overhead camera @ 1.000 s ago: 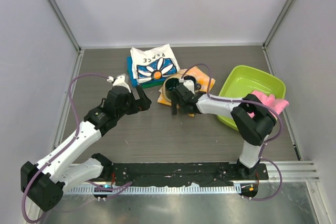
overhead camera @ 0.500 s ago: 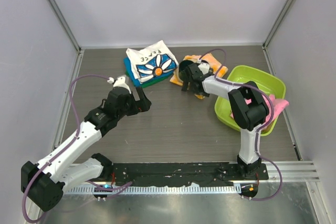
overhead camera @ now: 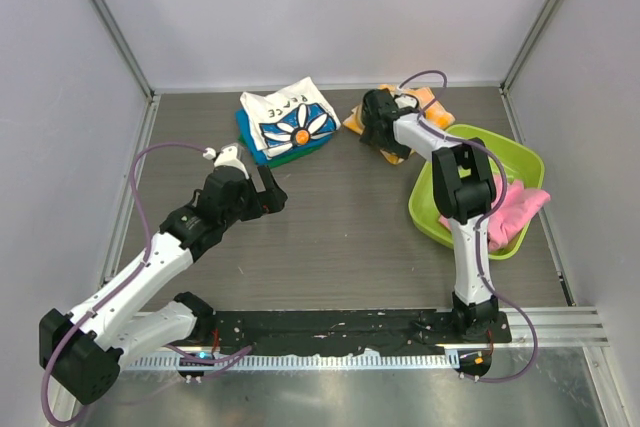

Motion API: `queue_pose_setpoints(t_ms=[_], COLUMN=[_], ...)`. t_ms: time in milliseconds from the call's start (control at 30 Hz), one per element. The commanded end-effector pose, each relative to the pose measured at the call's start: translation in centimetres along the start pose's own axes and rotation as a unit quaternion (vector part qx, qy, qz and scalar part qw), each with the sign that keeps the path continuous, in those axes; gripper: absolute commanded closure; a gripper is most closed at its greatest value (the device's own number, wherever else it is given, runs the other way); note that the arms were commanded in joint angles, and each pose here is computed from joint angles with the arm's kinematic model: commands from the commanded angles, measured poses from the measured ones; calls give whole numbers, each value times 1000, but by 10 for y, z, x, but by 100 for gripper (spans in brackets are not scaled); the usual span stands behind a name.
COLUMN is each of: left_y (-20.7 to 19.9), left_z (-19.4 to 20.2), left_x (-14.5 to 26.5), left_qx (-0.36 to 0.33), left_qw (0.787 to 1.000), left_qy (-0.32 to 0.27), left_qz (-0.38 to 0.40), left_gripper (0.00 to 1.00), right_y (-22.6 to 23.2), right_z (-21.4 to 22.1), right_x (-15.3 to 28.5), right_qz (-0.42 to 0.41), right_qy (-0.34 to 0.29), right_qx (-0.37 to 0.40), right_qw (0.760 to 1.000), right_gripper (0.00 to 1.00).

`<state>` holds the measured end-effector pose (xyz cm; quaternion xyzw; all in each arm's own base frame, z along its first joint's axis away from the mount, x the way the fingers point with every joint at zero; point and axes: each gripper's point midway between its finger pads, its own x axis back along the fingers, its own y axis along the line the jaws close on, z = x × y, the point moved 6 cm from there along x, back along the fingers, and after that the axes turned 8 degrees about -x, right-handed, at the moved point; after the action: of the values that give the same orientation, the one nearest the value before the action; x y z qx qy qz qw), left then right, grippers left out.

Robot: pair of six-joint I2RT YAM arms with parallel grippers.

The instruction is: Fold and stack the t-shirts

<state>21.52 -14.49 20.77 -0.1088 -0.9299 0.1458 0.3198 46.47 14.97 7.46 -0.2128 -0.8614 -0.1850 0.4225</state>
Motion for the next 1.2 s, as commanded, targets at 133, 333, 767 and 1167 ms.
queue_pose_setpoints(t_ms=[133,333,767,1167], left_y=[1,0,1,2], left_z=[-5,-5,-6,-5], left_x=[-3,-7,-8,-15], left_qx=[-2,1,5,9], left_qw=[1000,1000,1000,1000], left_qy=[-12,-7,-3,3], left_qz=[-2,4,8,8], left_gripper=[0,0,0,0], right_y=[-37,-41,-91,-116], right_z=[-27,-54,-113,-149], right_x=[-70,-91,-126,-137], right_qz=[60,58,64,55], right_qy=[44,46,34,10], right_qx=[-59,-92,-220,-254], right_qw=[996,993,973,966], right_gripper=[0,0,0,0])
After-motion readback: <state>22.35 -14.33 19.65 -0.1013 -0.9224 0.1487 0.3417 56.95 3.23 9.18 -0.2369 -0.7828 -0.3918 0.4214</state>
